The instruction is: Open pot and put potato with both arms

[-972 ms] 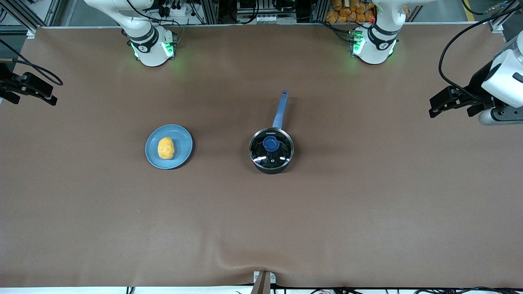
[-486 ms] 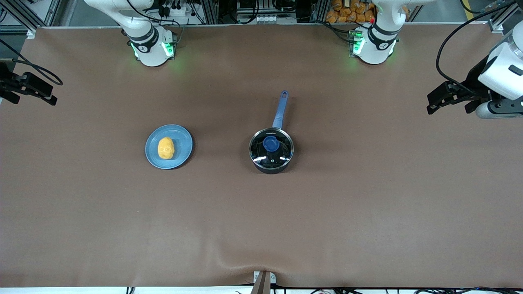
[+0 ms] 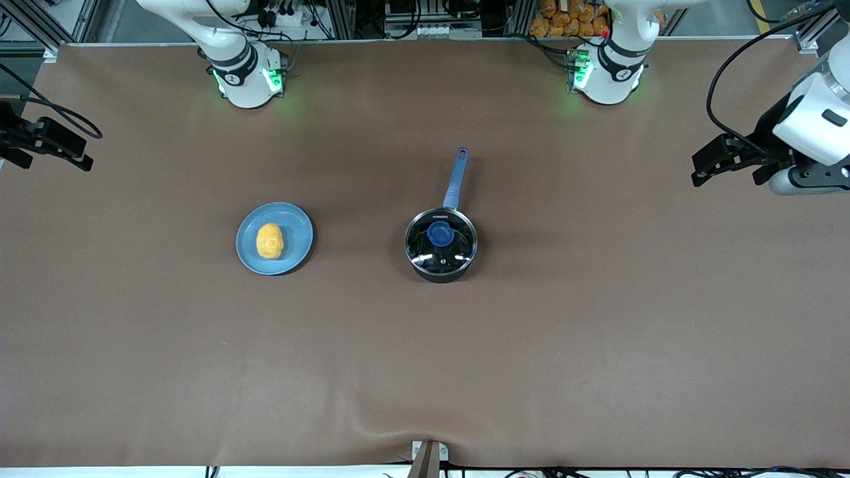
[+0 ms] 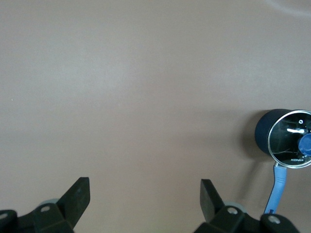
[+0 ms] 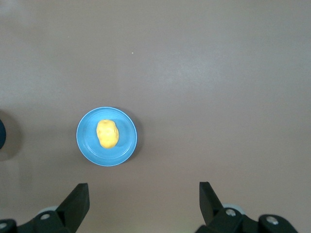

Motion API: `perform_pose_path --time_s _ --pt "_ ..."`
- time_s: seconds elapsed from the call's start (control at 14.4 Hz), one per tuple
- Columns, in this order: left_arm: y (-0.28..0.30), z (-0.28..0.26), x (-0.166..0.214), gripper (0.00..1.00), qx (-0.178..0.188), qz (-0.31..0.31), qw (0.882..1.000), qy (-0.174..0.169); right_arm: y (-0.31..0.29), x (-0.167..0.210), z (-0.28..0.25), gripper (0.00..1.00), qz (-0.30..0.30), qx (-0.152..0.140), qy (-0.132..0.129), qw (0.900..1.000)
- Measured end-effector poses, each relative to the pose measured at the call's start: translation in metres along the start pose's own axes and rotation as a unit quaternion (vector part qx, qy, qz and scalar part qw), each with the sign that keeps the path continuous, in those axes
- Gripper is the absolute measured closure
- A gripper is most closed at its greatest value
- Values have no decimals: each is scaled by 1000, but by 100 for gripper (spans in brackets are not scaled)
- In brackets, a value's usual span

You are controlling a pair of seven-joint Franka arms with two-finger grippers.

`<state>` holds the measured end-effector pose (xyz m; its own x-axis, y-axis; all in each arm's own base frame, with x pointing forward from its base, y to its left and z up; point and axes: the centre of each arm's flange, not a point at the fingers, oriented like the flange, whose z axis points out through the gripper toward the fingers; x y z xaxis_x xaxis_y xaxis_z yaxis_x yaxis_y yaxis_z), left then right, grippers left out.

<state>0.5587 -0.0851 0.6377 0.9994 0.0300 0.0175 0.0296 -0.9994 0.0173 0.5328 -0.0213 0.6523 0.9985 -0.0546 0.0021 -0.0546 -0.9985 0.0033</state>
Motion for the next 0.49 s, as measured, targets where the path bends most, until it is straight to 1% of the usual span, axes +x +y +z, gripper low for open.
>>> perform_pose_path --time_s 0.49 --pt "2 4 0 0 0 2 1000 -3 0 0 1 0 0 0 -1 1000"
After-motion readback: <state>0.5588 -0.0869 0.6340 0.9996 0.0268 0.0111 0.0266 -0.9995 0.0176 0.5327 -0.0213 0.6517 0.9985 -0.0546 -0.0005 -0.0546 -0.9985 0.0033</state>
